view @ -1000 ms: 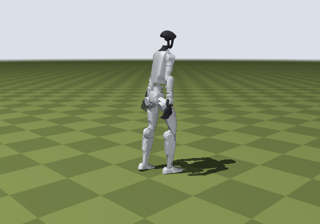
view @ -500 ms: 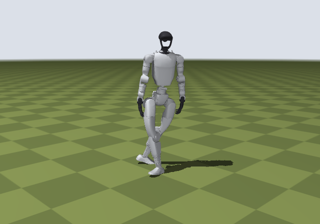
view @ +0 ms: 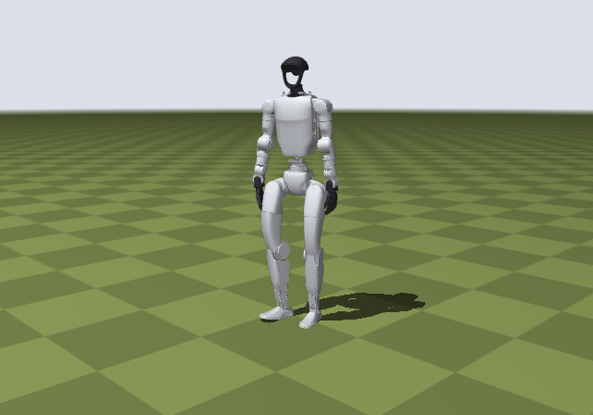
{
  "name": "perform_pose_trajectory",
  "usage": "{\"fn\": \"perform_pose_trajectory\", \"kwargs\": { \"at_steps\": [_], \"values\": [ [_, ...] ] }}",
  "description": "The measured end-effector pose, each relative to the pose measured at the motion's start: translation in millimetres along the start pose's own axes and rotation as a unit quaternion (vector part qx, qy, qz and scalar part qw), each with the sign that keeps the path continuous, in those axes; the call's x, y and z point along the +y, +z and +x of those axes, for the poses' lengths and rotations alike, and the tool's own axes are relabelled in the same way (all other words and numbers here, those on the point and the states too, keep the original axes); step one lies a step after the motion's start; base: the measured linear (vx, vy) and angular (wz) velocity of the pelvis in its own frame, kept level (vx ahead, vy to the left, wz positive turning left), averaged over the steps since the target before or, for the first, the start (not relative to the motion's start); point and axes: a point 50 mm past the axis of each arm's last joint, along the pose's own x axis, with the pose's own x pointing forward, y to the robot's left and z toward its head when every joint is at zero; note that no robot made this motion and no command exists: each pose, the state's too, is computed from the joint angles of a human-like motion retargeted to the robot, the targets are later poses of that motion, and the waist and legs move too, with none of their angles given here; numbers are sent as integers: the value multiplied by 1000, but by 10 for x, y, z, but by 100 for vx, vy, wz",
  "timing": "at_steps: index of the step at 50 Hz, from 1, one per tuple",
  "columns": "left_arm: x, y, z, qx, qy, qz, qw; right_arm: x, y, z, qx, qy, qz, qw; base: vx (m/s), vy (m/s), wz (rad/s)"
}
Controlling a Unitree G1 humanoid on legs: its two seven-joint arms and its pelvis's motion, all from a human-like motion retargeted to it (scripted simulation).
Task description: In place motions
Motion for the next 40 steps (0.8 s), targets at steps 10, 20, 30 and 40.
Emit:
{"fn": "perform_pose_trajectory", "kwargs": {
  "at_steps": [10,20,30,40],
  "values": [
    [-41,276,-30,-34,-17,12,999,109,-682,-19,121,15,131,984,17,17,-68],
    [48,450,-76,-66,-18,35,997,292,-1142,-75,185,34,206,960,9,5,-35],
    [-4,287,-38,-32,-23,59,997,283,-1082,-64,178,35,193,964,4,-2,86],
    [145,421,-94,-46,2,85,995,110,-728,-37,130,33,155,979,-8,-5,171]
  ]
}}
